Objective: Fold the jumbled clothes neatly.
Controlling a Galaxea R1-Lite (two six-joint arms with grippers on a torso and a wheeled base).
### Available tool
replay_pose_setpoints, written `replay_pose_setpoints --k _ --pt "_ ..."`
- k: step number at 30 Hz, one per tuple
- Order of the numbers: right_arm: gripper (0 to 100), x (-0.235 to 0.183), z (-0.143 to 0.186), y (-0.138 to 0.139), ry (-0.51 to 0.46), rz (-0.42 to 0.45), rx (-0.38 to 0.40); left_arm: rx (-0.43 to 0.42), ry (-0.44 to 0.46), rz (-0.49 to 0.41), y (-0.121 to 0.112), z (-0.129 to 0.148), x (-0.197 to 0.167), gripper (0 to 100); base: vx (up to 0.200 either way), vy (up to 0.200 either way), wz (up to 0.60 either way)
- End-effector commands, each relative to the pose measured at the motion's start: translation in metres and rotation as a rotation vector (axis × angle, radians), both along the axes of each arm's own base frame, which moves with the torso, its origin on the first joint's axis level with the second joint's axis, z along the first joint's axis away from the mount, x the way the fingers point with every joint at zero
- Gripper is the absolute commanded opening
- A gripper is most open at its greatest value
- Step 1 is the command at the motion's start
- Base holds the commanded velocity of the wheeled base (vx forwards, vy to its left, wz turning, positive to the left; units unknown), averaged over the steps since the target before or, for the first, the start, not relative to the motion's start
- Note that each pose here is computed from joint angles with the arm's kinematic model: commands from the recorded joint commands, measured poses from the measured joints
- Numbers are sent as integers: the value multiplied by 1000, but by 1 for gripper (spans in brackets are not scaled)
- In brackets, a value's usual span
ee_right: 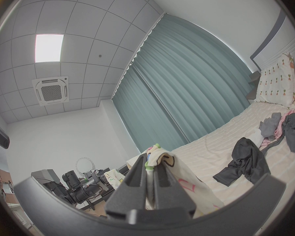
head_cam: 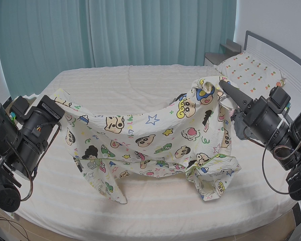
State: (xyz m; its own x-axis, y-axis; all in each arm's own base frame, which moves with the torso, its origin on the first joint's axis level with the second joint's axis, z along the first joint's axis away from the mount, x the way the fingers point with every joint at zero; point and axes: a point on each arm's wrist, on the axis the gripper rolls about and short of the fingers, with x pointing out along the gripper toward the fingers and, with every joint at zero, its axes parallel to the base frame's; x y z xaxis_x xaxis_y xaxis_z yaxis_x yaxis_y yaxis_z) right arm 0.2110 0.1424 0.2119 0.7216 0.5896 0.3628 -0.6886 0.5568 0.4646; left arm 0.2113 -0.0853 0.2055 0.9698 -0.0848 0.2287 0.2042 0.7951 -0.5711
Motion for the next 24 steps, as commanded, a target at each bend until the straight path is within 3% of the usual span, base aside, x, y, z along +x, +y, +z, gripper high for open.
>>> replay_pose_setpoints --k 1,24 --pt "0 -1 1 0 -3 0 3 -1 -2 1 0 0 0 0 0 200 0" --pt "0 -3 0 5 -14 17 12 -7 -16 7 3 4 -3 0 0 200 0"
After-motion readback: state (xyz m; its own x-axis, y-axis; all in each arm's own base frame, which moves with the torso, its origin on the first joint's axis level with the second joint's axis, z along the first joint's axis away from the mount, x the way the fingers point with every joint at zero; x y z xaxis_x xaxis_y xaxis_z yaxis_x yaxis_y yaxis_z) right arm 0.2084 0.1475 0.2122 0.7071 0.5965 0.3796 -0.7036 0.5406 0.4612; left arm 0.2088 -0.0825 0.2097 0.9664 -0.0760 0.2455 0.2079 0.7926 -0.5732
